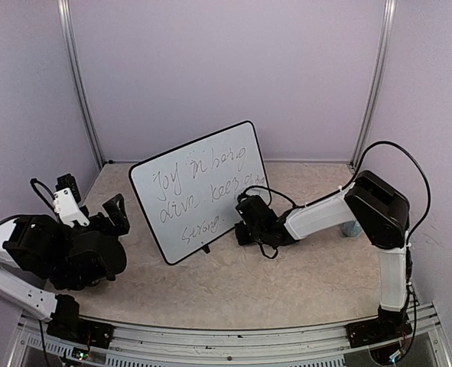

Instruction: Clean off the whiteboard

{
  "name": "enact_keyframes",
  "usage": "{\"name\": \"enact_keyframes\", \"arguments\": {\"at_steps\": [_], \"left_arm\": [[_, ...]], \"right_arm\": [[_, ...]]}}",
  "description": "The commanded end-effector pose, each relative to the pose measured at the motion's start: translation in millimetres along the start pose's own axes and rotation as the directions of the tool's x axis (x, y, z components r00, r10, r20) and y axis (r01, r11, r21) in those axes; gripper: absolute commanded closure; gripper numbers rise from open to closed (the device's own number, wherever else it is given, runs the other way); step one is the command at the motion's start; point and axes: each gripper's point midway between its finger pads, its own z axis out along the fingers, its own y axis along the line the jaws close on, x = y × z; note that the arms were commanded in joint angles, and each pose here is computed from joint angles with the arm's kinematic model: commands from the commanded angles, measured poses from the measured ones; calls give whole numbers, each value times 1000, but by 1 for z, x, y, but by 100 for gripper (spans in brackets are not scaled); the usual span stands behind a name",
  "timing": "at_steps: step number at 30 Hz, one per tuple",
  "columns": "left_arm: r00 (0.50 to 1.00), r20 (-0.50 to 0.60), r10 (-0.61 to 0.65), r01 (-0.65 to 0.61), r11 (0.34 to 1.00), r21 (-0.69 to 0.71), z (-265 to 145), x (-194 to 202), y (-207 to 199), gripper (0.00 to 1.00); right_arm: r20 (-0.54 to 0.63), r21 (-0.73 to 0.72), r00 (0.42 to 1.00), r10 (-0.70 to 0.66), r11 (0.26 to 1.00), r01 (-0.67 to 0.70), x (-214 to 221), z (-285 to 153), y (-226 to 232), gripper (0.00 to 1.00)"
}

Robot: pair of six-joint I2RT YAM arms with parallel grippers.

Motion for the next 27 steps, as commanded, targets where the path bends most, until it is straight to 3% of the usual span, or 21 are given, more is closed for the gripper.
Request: {"name": "enact_keyframes", "arguments": {"at_steps": [1,8,11,16,18,21,24,27], "left_arm": [[996,75,-56,55,998,10,-4,-18,5,1],[990,92,-106,103,994,39,-7,-25,1,1],[990,97,-106,103,994,38,-7,-24,4,1],[991,30,-129,125,987,98,-8,-23,-8,1],[997,25,-73,69,989,128,-9,-28,-15,1],[996,7,-91,87,973,215,-13,-36,-22,1],[969,-8,-249,241,927,287,-15,-38,-11,1],[937,6,-348,312,846,432,-18,-42,-9,1]], "right_arm": [[-115,194,982,149,973,-125,58,-12,-30,100],[-88,255,970,226,947,-197,72,-24,-12,100],[-62,256,978,200,950,-178,68,-29,-3,92],[-43,219,987,156,965,-143,49,-46,5,56],[-24,201,990,141,970,-133,40,-56,4,48],[-9,169,993,115,979,-112,30,-72,3,41],[29,139,994,104,984,-107,23,-90,-3,36],[42,158,994,96,982,-101,20,-106,-15,30]]}}
